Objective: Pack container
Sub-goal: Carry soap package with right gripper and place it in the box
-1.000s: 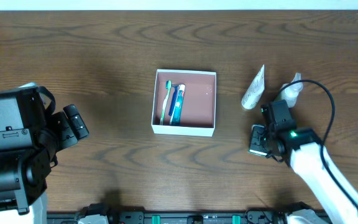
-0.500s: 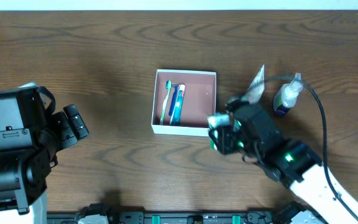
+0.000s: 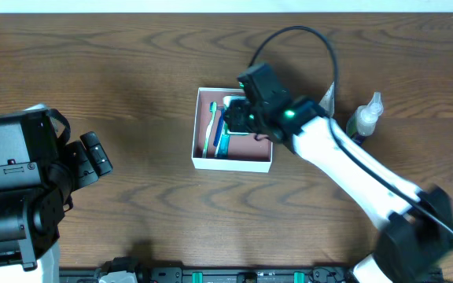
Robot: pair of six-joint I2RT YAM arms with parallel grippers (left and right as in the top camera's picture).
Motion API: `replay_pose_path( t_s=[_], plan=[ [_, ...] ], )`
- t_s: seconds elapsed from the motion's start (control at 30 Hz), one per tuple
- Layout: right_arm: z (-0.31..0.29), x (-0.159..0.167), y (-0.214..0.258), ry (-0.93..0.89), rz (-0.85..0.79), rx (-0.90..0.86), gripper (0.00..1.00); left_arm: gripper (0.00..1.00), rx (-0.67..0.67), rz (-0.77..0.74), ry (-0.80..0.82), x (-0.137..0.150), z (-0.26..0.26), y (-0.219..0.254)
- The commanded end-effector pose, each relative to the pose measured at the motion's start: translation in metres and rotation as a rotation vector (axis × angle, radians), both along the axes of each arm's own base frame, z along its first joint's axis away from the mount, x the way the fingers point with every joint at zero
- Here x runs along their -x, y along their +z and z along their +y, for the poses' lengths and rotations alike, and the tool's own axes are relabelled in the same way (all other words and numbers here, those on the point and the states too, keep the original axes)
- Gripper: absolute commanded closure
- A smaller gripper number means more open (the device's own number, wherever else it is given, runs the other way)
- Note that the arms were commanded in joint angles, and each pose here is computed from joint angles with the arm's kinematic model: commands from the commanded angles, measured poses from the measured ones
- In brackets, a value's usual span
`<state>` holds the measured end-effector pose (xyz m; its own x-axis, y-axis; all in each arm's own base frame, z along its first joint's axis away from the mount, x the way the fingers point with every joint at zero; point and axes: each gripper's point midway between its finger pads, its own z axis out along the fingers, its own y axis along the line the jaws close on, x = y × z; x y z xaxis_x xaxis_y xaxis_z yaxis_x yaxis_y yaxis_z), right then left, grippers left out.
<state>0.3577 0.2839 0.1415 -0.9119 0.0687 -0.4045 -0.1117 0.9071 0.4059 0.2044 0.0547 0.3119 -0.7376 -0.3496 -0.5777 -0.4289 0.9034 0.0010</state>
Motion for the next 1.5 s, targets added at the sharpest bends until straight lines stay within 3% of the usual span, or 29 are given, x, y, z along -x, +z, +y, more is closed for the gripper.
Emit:
replay_pose_path(
  t_s=[0.0,0.2,0.4,0.43,0.57,0.73,0.87,1.03,1.23,1.47],
  plan=[
    [0.026,-0.005,-0.021,-0.011,0.062,-0.035,0.78,0.02,-0.014,-0.009,0.014,0.001,0.004,0.004],
    [0.046,-0.002,-0.067,0.001,0.16,-0.049,0.78,0.02,-0.014,-0.009,0.014,0.001,0.004,0.004],
    [0.061,0.001,-0.079,0.037,0.166,-0.073,0.77,0.03,-0.014,-0.009,0.014,0.001,0.004,0.004],
    [0.062,0.0,-0.078,0.039,0.162,-0.07,0.76,0.02,-0.014,-0.009,0.014,0.001,0.004,0.004],
    [0.064,-0.002,-0.075,0.081,0.126,-0.06,0.53,0.02,-0.014,-0.009,0.014,0.001,0.004,0.004],
    [0.063,-0.013,-0.047,0.134,0.023,-0.035,0.43,0.02,-0.014,-0.009,0.014,0.001,0.004,0.004],
    [0.05,-0.022,0.002,0.15,-0.078,-0.024,0.4,0.02,-0.014,-0.009,0.014,0.001,0.004,0.004],
    [0.02,-0.021,0.054,0.119,-0.13,-0.041,0.37,0.02,-0.014,-0.009,0.014,0.001,0.004,0.004],
    [-0.059,-0.019,0.101,-0.026,-0.136,-0.035,0.34,0.02,-0.014,-0.009,0.014,0.001,0.004,0.004],
    [-0.145,-0.001,0.081,-0.102,0.001,0.127,0.31,0.02,-0.014,-0.009,0.014,0.001,0.004,0.004]
  ],
)
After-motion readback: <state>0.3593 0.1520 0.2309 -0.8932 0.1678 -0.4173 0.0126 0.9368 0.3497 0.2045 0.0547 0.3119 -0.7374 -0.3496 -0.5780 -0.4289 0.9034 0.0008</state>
